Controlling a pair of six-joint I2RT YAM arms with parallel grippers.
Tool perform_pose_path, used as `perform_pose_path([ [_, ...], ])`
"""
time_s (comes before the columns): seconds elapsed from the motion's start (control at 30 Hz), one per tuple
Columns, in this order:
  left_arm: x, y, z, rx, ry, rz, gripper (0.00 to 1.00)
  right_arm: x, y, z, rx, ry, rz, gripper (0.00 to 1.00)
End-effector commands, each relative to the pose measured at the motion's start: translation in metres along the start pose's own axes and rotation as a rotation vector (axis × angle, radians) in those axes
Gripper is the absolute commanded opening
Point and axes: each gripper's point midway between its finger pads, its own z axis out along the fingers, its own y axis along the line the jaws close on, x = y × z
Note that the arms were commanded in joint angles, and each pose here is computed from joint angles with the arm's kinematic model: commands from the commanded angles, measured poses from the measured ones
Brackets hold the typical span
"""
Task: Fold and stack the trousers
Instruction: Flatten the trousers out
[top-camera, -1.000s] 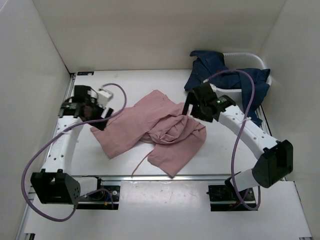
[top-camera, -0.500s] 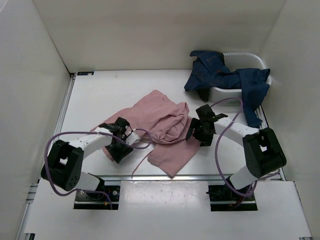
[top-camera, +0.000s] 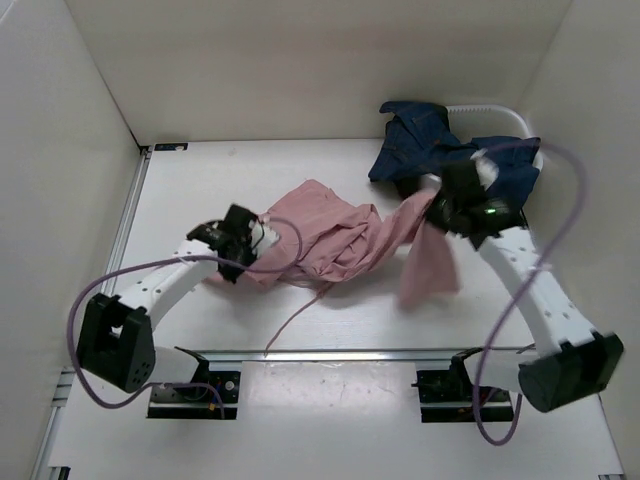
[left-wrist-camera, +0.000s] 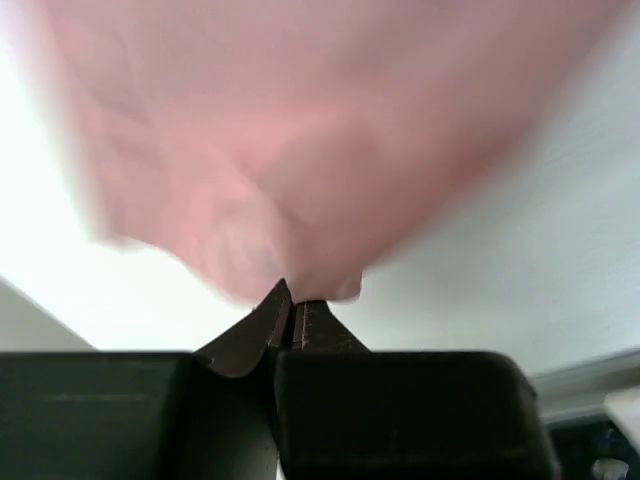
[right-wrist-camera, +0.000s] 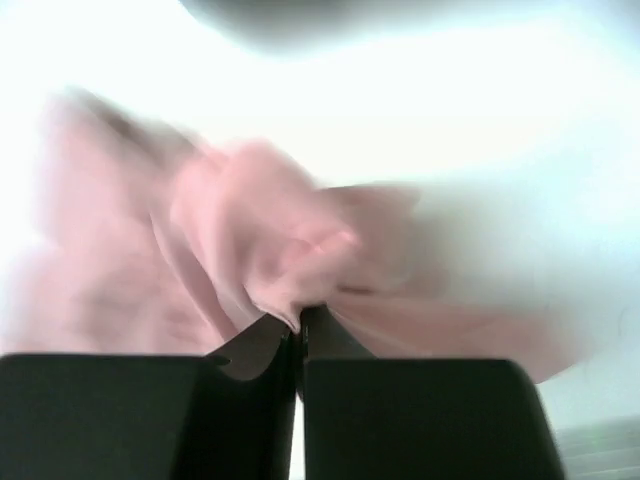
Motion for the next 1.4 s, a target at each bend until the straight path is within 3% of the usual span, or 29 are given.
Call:
perform_pose_path([
  [0.0, -0.065, 0.036, -0.069, -0.047, -0.253, -0.029, 0.14, -0.117, -0.018, -0.133, 0.086, -0.460, 0.015, 0.00],
  [0.07, -0.083, 0.041, -0.100, -0.012, -0.327, -0.026, 0.14, -0.147, -0.015, -0.181, 0.052, -0.575, -0.012, 0.00],
  [0.1, -0.091, 0.041, -0.112, 0.001, -0.358, -0.024, 0.14, -0.166, 0.003, -0.216, -0.060, -0.648, -0.005, 0.00],
  [0.23, -0.113, 0.048, -0.160, 0.025, -0.463, 0.003, 0.14, -0.184, 0.088, -0.253, -0.407, -0.656, -0.140, 0.00],
  [0.27, -0.114, 0.049, -0.167, 0.024, -0.476, 0.038, 0.14, -0.165, 0.124, -0.256, -0.551, -0.571, -0.215, 0.00],
  [0.33, -0.115, 0.045, -0.191, 0.051, -0.525, 0.083, 0.14, -0.149, 0.184, -0.229, -0.633, -0.469, -0.297, 0.00],
  [0.37, -0.116, 0.043, -0.201, 0.060, -0.554, 0.123, 0.14, -0.128, 0.235, -0.220, -0.696, -0.429, -0.394, 0.00],
  [0.43, -0.107, 0.045, -0.217, 0.035, -0.581, 0.127, 0.14, -0.086, 0.285, -0.211, -0.785, -0.305, -0.498, 0.00],
  [0.47, -0.102, 0.044, -0.220, 0.033, -0.584, 0.126, 0.14, -0.058, 0.319, -0.160, -0.786, -0.183, -0.526, 0.00],
  [0.5, -0.093, 0.051, -0.215, 0.014, -0.563, 0.108, 0.14, -0.050, 0.338, -0.166, -0.865, -0.125, -0.475, 0.00],
  [0.53, -0.085, 0.051, -0.216, 0.004, -0.564, 0.096, 0.14, -0.027, 0.358, -0.153, -0.933, -0.038, -0.473, 0.06],
  [0.57, -0.077, 0.052, -0.210, -0.007, -0.542, 0.082, 0.14, 0.002, 0.366, -0.126, -0.952, 0.091, -0.470, 0.20],
  [0.6, -0.069, 0.059, -0.204, -0.031, -0.518, 0.053, 0.14, 0.033, 0.367, -0.120, -0.992, 0.228, -0.484, 0.37],
  [0.63, -0.058, 0.058, -0.193, -0.035, -0.487, 0.039, 0.14, 0.060, 0.356, -0.097, -0.918, 0.315, -0.518, 0.62],
  [0.7, -0.051, 0.069, -0.182, -0.090, -0.470, 0.001, 0.14, 0.065, 0.340, -0.092, -0.847, 0.321, -0.584, 0.86],
  [0.8, -0.026, 0.092, -0.155, -0.184, -0.390, -0.089, 0.14, 0.047, 0.304, -0.094, -0.749, 0.231, -0.657, 0.94],
  [0.83, -0.019, 0.111, -0.151, -0.257, -0.374, -0.137, 0.14, 0.023, 0.289, -0.128, -0.774, 0.136, -0.642, 0.97],
  [0.87, -0.011, 0.116, -0.136, -0.270, -0.322, -0.157, 0.14, 0.011, 0.285, -0.133, -0.784, 0.069, -0.622, 0.99],
  [0.9, -0.006, 0.126, -0.130, -0.301, -0.296, -0.181, 0.14, 0.019, 0.258, -0.107, -0.690, 0.087, -0.617, 0.99],
  [0.93, -0.001, 0.139, -0.128, -0.343, -0.270, -0.201, 0.14, -0.005, 0.237, -0.133, -0.688, 0.004, -0.558, 0.99],
  [1.0, 0.013, 0.171, -0.118, -0.382, -0.235, -0.283, 0.14, -0.015, 0.198, -0.126, -0.587, -0.044, -0.493, 0.99],
  [1.03, 0.018, 0.181, -0.116, -0.380, -0.222, -0.316, 0.14, -0.015, 0.156, -0.114, -0.497, -0.047, -0.444, 0.99],
  [1.07, 0.033, 0.211, -0.126, -0.433, -0.217, -0.397, 0.14, -0.013, 0.134, -0.102, -0.437, -0.035, -0.375, 0.97],
  [1.1, 0.042, 0.226, -0.110, -0.413, -0.167, -0.453, 0.14, -0.017, 0.106, -0.103, -0.413, -0.039, -0.309, 0.92],
  [1.13, 0.047, 0.240, -0.107, -0.406, -0.171, -0.506, 0.14, 0.016, 0.076, -0.070, -0.343, 0.061, -0.278, 0.89],
  [1.17, 0.068, 0.259, -0.106, -0.427, -0.140, -0.580, 0.14, 0.032, 0.063, -0.061, -0.340, 0.105, -0.257, 0.85],
  [1.23, 0.068, 0.281, -0.094, -0.370, -0.108, -0.615, 0.14, 0.064, 0.052, -0.053, -0.392, 0.191, -0.207, 0.74],
  [1.37, 0.043, 0.267, -0.082, -0.155, -0.145, -0.613, 0.14, 0.144, 0.033, -0.017, -0.450, 0.442, -0.073, 0.78],
])
